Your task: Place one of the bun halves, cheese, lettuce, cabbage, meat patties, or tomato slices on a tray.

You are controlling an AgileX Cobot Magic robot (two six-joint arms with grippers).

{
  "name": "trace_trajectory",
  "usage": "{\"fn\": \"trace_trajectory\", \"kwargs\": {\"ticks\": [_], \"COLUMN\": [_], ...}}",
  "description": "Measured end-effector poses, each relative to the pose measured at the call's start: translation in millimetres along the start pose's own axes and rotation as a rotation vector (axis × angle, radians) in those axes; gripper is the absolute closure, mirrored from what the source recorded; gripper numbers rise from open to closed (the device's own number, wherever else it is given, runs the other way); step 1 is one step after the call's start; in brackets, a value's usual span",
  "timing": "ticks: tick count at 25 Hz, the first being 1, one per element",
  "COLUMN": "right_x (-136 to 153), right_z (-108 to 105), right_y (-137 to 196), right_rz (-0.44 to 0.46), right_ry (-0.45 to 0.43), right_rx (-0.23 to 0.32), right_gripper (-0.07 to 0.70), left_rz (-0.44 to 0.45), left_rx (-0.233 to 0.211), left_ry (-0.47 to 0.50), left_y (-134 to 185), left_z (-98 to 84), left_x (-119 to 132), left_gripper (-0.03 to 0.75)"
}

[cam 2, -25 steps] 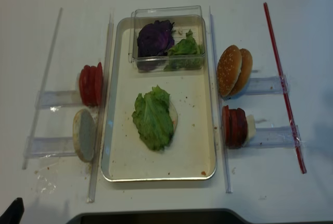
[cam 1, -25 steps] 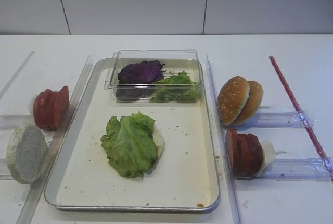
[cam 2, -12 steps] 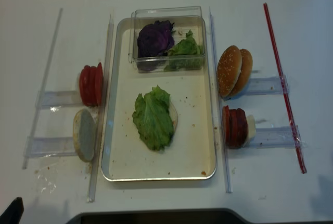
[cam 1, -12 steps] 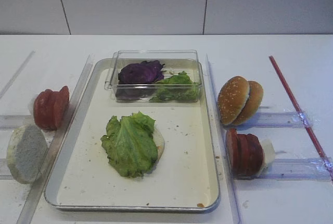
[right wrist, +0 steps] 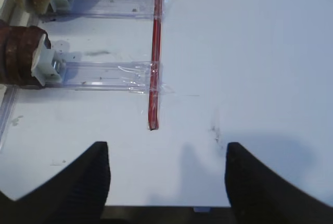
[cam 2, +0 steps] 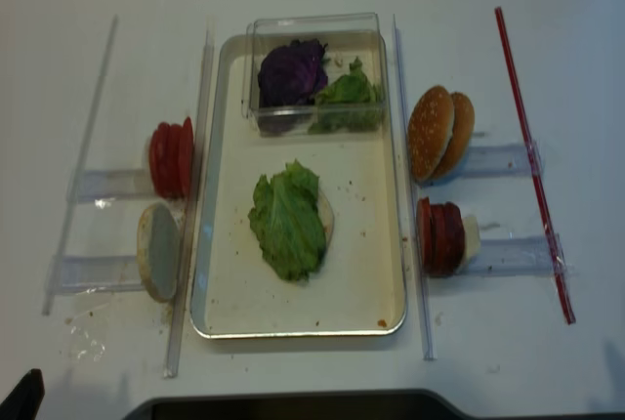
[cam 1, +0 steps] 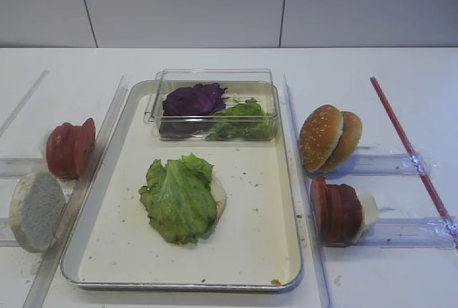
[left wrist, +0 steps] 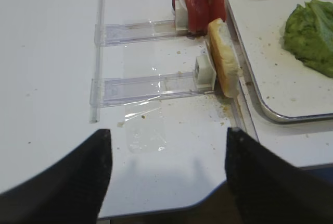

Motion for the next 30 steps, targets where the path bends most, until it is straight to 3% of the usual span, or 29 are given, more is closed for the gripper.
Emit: {"fn": "trace_trajectory", "kwargs": {"ticks": [16, 21, 24, 28, 30], "right_x": [4.8, 4.8, 4.8, 4.8, 4.8], "right_z": [-1.6, -1.6, -1.6, -1.6, -1.6], "right_y": [-0.5, -0.5, -0.5, -0.5, -0.5], "right_rz": [-0.036, -0.036, -0.036, -0.036, -0.036], "right_ry": [0.014, 0.014, 0.014, 0.014, 0.014], "right_rx": [-0.001, -0.001, -0.001, -0.001, -0.001], "right_gripper": [0.139, 0.139, 0.139, 0.139, 0.139], "left_rz": [0.006, 0.072, 0.089, 0.114, 0.082], "left_rx": [0.006, 0.099, 0.122, 0.105, 0.085], "left_ry": [-0.005, -0.018, -0.021, 0.018, 0.066], "left_y": [0.8, -16.3, -35.9, -36.3, -25.7], "left_z": [0.9, -2.9, -7.4, -14.9, -19.5], "left_x": [-0.7, -6.9, -10.9, -4.8, -2.2], "left_gripper": [0.287, 0.287, 0.287, 0.287, 0.287]}}
Point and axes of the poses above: a point on each arm's last joint axis where the gripper is mounted, x pointing out along that axis toward the gripper, z along the wrist's bending axis when the last joint is at zero, y = z × x, the point moved 7 cm from there along x, pointing out along that axis toward the gripper, and after that the axes turned 11 degrees about -x, right-handed, at the moved point
